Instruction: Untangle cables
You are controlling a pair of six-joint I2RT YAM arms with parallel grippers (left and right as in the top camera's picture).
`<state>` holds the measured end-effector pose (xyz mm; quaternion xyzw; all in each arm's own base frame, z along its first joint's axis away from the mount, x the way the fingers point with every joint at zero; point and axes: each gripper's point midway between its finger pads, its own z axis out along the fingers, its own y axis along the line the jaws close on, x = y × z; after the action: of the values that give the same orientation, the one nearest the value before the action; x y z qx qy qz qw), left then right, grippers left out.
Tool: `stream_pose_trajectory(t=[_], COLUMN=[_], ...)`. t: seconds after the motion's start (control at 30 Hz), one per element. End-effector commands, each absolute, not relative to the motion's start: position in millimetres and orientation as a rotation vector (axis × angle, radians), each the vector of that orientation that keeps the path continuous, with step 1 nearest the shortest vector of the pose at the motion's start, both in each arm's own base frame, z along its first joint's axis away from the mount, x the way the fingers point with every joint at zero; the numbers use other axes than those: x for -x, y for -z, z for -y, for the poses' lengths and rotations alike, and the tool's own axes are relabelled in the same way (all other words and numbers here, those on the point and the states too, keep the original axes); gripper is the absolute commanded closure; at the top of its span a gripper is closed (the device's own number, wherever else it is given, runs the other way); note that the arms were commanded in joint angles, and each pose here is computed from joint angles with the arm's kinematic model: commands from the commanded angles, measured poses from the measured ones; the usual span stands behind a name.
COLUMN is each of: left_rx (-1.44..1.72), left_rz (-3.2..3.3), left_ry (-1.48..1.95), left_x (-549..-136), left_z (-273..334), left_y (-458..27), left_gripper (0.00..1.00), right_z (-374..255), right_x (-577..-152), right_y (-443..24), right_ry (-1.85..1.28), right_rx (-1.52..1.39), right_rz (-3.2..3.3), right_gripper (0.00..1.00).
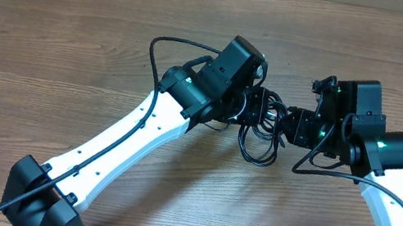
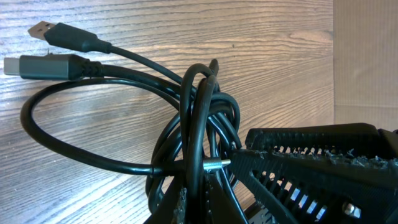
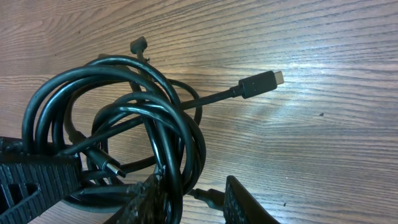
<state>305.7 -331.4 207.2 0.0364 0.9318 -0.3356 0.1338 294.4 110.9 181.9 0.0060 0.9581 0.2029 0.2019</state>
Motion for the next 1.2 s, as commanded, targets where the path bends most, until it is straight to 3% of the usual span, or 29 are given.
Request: stream_pose_trajectory(t=[0.0,0.23,0.8,1.17], left_rx=[-0.086,-0.042,-0.125,-0.172], left_rz=[-2.691,-2.699,-2.674,-2.663], left_ry=[1.010,1.023,1.178,1.199], left_x=[-304.0,-304.2,-292.4,-288.7], left_z=[336.3,336.9,356.7,361.0], left_y=[-213.1,-213.7,-227.4,-229.8], left_gripper=[0.96,0.96,0.96,0.96], right_z=[-111.6,-129.2,-129.2,-128.9], right_x=[-291.2,-286.9,-287.3,-288.4], right_y=[-182.3,-189.7,-189.9,-190.4], right_ry=[-0.570,-0.692,-0.692,-0.688], right_rx=[-0.002,0.155,0.155,0.153], right_rz=[-2.672,-2.635,-2.633,-2.628], right_gripper=[0.70,0.70,0.71,0.96])
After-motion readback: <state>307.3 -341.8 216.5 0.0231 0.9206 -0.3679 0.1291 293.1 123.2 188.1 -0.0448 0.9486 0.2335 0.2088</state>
